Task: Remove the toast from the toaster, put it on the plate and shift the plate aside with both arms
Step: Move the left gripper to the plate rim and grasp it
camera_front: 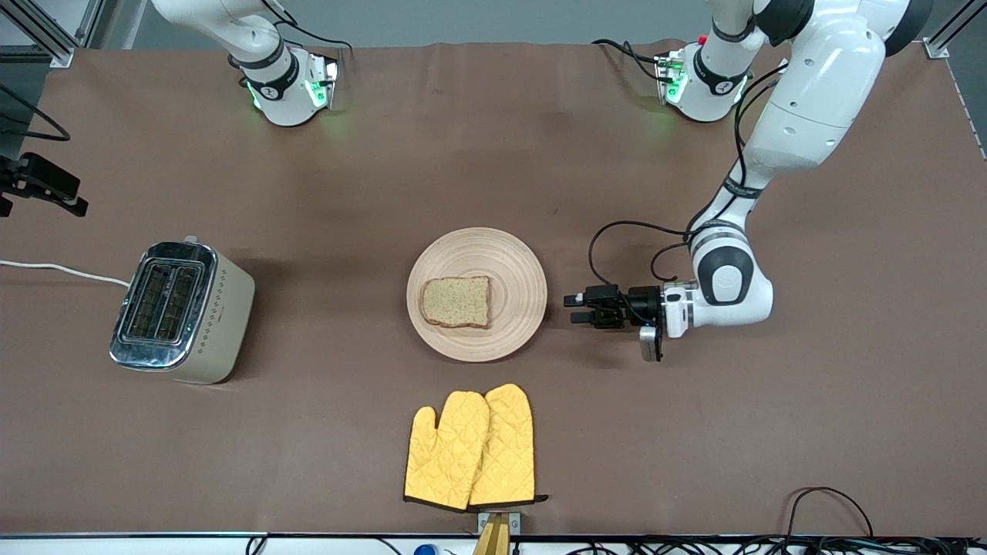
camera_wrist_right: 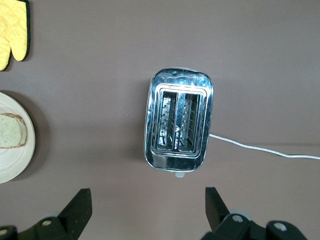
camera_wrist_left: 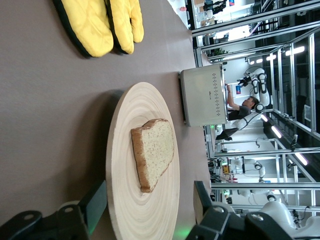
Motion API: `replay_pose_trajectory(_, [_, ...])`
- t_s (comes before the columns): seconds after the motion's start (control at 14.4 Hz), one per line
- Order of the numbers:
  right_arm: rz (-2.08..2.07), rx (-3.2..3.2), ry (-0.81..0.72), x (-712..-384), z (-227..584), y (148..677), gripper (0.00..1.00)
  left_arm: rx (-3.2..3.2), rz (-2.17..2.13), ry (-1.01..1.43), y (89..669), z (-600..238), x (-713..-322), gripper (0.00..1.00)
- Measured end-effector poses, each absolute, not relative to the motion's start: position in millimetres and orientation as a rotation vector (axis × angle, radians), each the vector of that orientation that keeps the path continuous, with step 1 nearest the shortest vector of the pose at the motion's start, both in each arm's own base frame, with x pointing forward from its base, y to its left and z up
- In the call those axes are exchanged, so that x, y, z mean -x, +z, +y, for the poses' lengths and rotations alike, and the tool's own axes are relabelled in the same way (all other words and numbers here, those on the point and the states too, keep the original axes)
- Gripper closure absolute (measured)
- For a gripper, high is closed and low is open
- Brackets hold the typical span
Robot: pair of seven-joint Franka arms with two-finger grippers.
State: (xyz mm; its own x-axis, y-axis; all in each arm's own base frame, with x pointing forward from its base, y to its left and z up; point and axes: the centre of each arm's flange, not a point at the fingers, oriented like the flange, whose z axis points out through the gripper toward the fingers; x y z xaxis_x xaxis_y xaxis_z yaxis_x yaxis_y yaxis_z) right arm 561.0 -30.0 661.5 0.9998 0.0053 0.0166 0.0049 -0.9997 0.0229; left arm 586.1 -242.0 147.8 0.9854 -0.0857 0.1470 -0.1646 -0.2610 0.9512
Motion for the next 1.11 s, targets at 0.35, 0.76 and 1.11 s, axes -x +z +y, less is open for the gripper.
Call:
replay_pose_trajectory(0.35, [0.010, -3.119, 0.016, -560, -29, 661, 0.00, -1.865, -0.139, 0.050, 128, -261, -568, 0.30])
replay_pose_trajectory(0.76, [0.010, -3.119, 0.013, -560, -29, 661, 0.00, -1.865, -0.099, 0.015, 108, -263, -558, 0.38])
replay_pose_trajectory(1.11, [0.010, -3.119, 0.013, -560, -29, 661, 0.00, -1.893, -0.059, -0.002, 101, -277, -550, 0.45])
